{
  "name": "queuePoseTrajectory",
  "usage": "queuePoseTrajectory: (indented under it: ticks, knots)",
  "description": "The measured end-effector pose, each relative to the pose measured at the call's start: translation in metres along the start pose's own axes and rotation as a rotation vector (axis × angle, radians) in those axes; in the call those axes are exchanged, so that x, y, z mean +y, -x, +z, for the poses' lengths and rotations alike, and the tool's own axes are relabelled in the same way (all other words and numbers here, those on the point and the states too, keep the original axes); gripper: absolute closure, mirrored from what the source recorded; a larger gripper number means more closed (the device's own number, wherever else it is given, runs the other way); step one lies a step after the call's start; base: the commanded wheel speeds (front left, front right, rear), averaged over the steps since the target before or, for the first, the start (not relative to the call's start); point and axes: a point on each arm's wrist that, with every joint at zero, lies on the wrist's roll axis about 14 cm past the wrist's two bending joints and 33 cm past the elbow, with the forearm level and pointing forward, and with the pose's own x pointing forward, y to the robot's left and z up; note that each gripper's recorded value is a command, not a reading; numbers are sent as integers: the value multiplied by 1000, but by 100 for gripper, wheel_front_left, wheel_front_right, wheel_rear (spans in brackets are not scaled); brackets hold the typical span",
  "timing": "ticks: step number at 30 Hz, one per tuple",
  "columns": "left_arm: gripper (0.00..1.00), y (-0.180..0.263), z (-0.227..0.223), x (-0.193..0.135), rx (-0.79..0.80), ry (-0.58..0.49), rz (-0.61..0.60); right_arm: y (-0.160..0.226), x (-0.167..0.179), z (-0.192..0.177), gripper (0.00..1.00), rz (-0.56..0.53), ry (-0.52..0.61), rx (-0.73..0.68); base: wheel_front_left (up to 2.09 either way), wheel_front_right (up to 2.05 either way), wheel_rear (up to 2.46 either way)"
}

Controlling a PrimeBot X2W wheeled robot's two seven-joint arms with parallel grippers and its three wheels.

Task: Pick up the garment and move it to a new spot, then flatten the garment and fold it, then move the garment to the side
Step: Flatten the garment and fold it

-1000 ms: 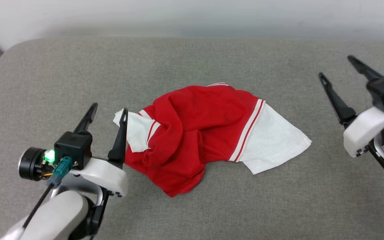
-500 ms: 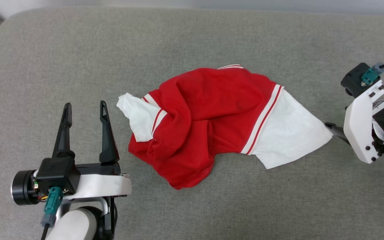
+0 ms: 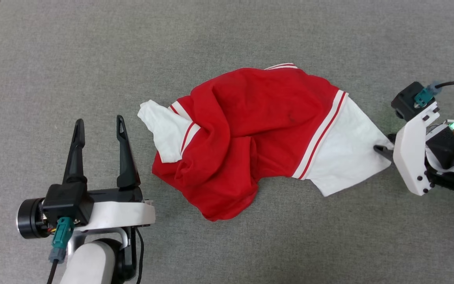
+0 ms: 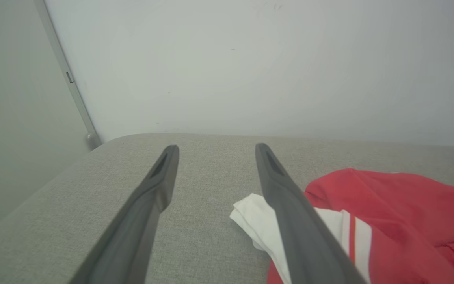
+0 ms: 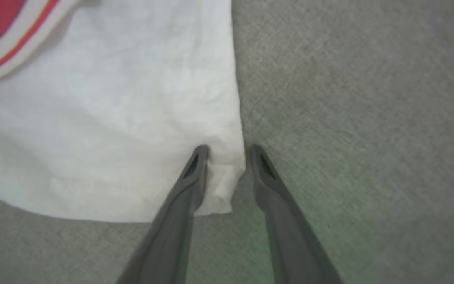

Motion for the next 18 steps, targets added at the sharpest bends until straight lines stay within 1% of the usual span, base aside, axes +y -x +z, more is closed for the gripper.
queuePoseTrajectory:
  ticks: [4,6,9,11,14,17,18]
  knots:
    - [0,5,3,2,-5,-4,-2,18,-5,3,100,-23,-8,-60,0,0,0]
    - [0,8,7,1,-14,1,-8,35,-22,-3,100,-69,-20,-65,0,0,0]
    - [0,13,12,-1,-25,13,-19,62,-47,-24,100,-140,-56,-39,0,0,0]
    - [0,16,15,-2,-31,15,-25,72,-51,-44,100,-154,-82,5,0,0,0]
    - [0,18,16,-3,-33,13,-35,77,-55,-81,100,-169,-118,95,0,0,0]
    - [0,19,12,-4,-23,11,-44,76,-55,-92,100,-169,-190,89,0,0,0]
    - [0,20,12,-4,-21,6,-49,75,-54,-91,42,-170,-199,71,0,0,0]
